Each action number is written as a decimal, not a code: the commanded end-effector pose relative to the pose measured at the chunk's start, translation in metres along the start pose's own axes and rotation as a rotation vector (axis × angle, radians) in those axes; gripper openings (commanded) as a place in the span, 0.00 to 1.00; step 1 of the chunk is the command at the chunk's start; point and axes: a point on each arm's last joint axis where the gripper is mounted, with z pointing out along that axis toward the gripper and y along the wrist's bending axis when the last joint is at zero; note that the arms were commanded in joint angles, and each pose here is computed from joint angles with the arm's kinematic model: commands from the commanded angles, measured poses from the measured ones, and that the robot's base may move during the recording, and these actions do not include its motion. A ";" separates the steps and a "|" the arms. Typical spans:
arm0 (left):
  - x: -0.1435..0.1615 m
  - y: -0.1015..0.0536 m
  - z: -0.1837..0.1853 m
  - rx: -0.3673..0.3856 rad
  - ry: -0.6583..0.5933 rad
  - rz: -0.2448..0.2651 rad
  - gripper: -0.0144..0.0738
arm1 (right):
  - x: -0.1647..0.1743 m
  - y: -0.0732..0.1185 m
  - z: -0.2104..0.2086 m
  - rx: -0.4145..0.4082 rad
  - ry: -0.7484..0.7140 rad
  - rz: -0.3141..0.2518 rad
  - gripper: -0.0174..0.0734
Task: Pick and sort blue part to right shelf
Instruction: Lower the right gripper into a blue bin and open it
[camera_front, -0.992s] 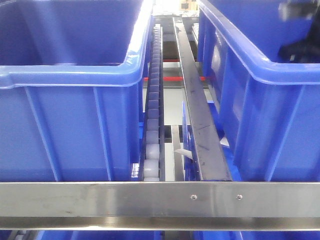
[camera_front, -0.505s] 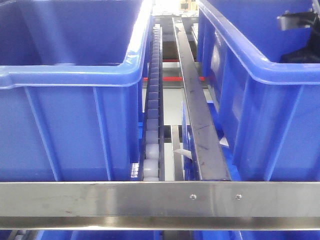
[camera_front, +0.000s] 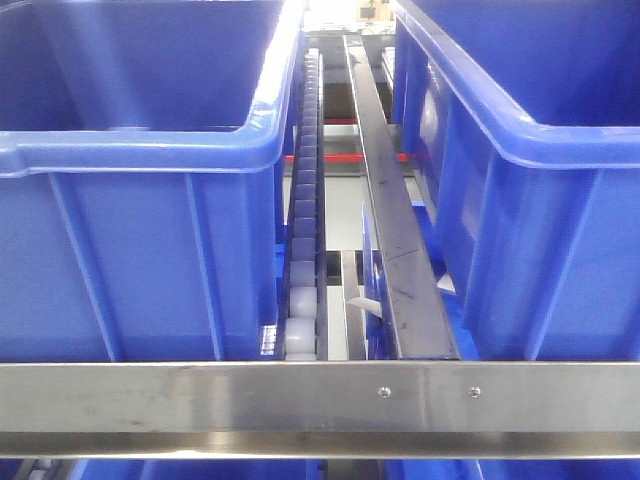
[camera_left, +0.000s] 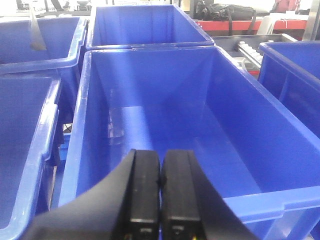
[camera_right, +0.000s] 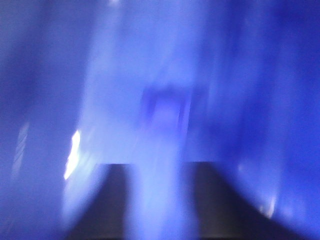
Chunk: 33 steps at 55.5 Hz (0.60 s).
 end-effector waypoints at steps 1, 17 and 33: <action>-0.013 -0.002 -0.001 0.024 -0.080 0.004 0.30 | 0.012 0.002 -0.039 0.009 -0.166 0.000 0.26; -0.014 -0.002 -0.001 0.028 -0.095 0.004 0.30 | 0.099 0.011 -0.078 0.029 -0.392 0.007 0.26; -0.014 -0.002 -0.001 0.027 -0.095 0.005 0.30 | 0.166 0.019 -0.118 0.045 -0.623 0.000 0.26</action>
